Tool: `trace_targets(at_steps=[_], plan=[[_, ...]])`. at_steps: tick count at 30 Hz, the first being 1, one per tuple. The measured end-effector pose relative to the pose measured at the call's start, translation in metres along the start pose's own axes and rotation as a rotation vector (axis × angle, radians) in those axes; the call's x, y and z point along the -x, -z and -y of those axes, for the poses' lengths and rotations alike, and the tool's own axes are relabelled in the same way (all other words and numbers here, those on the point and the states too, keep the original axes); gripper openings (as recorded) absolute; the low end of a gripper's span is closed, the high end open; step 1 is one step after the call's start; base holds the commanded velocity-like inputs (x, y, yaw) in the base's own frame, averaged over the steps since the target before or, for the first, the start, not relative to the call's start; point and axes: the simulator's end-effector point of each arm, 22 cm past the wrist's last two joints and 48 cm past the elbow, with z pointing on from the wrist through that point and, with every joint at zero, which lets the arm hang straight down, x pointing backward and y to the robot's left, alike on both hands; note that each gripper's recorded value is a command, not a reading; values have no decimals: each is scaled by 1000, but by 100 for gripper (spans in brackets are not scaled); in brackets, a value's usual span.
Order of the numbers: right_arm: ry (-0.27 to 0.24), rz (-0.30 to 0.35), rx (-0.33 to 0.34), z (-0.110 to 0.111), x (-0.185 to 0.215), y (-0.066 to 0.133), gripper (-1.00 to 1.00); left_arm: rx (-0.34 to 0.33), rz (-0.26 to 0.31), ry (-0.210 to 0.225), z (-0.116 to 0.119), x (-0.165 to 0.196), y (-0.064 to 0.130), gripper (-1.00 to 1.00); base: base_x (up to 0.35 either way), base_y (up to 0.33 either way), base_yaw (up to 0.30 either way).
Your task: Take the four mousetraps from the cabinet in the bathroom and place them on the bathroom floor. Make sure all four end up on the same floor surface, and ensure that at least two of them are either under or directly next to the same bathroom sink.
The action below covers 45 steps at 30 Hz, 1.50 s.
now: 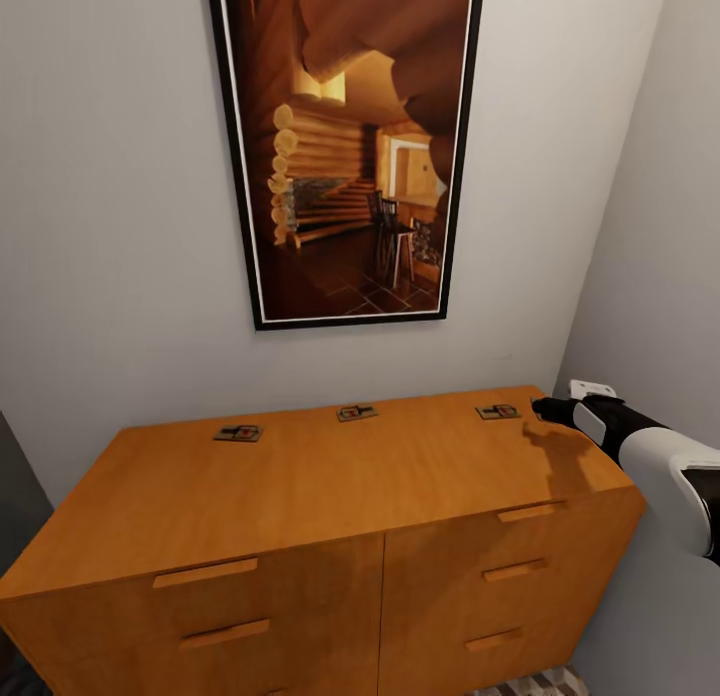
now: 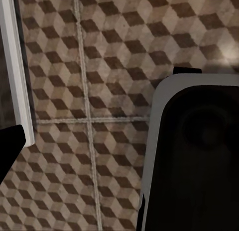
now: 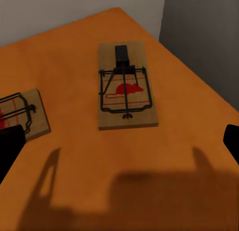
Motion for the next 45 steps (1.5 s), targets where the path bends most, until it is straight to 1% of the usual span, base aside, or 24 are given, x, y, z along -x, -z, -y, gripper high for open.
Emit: trace_targets(at_steps=[10, 24, 45], plan=[[3, -11, -4, 1, -6, -5, 100, 0, -11, -4, 0, -4, 1, 100, 13, 0, 0], [4, -16, -5, 1, -9, -7, 100, -1, -14, -5, 0, -6, 1, 100, 109, 0, 0], [4, -10, 3, 1, -8, -7, 100, -1, -15, -5, 0, -6, 1, 100, 5, 0, 0]])
